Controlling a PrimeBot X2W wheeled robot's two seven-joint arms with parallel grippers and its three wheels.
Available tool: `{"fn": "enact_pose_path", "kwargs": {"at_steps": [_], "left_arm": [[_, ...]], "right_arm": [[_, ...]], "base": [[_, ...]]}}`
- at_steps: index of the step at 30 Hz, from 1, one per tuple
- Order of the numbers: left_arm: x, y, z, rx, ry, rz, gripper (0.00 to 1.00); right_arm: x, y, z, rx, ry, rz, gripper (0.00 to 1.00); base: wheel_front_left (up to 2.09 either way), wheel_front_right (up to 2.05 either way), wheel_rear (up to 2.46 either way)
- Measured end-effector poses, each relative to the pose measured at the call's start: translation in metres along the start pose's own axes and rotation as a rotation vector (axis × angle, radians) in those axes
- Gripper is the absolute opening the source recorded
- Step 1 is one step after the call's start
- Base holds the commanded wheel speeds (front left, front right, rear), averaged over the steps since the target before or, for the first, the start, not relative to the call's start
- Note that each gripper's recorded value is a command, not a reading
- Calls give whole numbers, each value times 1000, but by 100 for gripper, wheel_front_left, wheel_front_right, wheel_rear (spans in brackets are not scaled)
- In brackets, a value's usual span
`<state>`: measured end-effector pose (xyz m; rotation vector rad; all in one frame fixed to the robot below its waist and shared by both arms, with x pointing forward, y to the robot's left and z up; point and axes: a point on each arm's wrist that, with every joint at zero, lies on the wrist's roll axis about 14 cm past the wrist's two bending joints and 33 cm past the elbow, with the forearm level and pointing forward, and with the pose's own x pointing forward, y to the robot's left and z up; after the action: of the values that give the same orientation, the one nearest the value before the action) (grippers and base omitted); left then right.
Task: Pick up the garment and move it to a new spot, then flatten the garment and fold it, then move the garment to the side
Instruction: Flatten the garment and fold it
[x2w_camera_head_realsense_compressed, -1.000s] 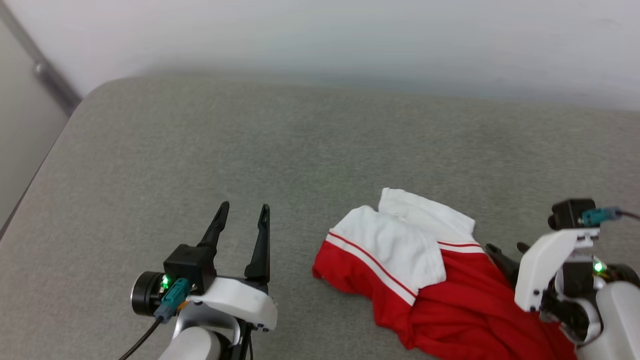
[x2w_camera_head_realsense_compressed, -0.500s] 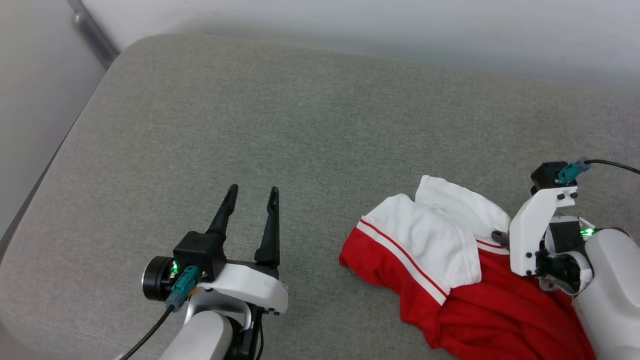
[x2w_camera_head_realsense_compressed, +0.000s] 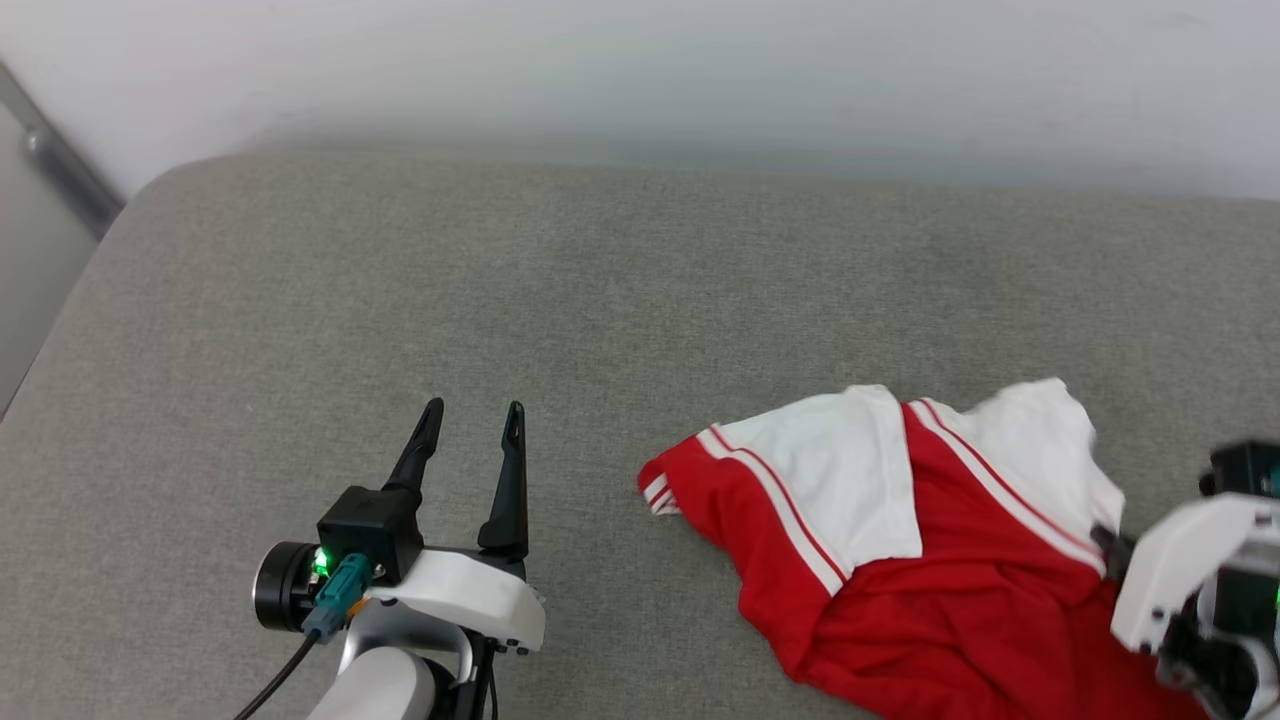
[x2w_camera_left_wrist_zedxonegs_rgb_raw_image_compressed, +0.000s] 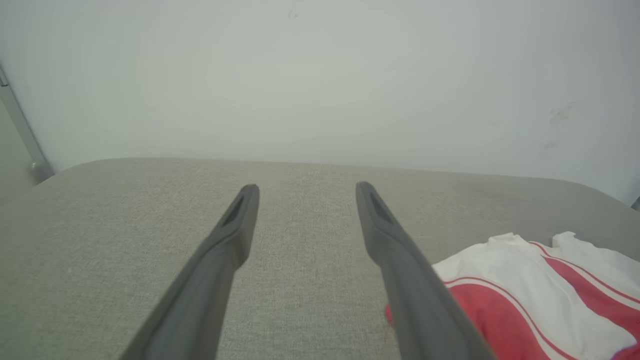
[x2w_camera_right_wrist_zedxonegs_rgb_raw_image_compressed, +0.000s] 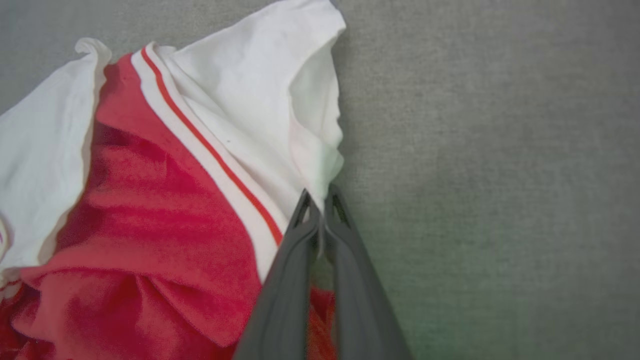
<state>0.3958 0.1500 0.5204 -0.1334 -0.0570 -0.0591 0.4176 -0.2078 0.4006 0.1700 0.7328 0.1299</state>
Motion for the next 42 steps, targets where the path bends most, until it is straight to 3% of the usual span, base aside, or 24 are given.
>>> {"fn": "enact_pose_path", "kwargs": {"at_steps": [2,3,4,5,10,16,22,31,42], "left_arm": [[1,-3,3,1,-7,-10,100],[1,-4,4,2,-8,-15,100],[0,-5,3,3,-4,-17,100],[-1,-4,2,2,0,-16,100],[-3,-4,2,6,10,-16,100],[-15,5,-2,12,29,12,100],[-29,10,-3,13,45,31,100],[-22,4,-4,30,69,-6,100],[62,-76,10,61,140,-316,100]], "right_arm": [[-7,-10,-24,69,23,-31,0],[-10,-14,-35,87,31,-48,24],[-13,-17,-45,110,44,-61,58],[-15,-18,-50,126,38,-69,100],[-21,-14,-32,127,-130,-79,100],[-46,-7,14,18,-414,-92,100],[-75,15,36,-47,-575,-66,100],[-105,48,43,-88,-658,-16,100],[-108,55,59,-80,-686,-13,100]], "base": [[0,0,0],[0,0,0],[0,0,0],[0,0,0],[0,0,0],[0,0,0],[0,0,0],[0,0,0],[0,0,0]]}}
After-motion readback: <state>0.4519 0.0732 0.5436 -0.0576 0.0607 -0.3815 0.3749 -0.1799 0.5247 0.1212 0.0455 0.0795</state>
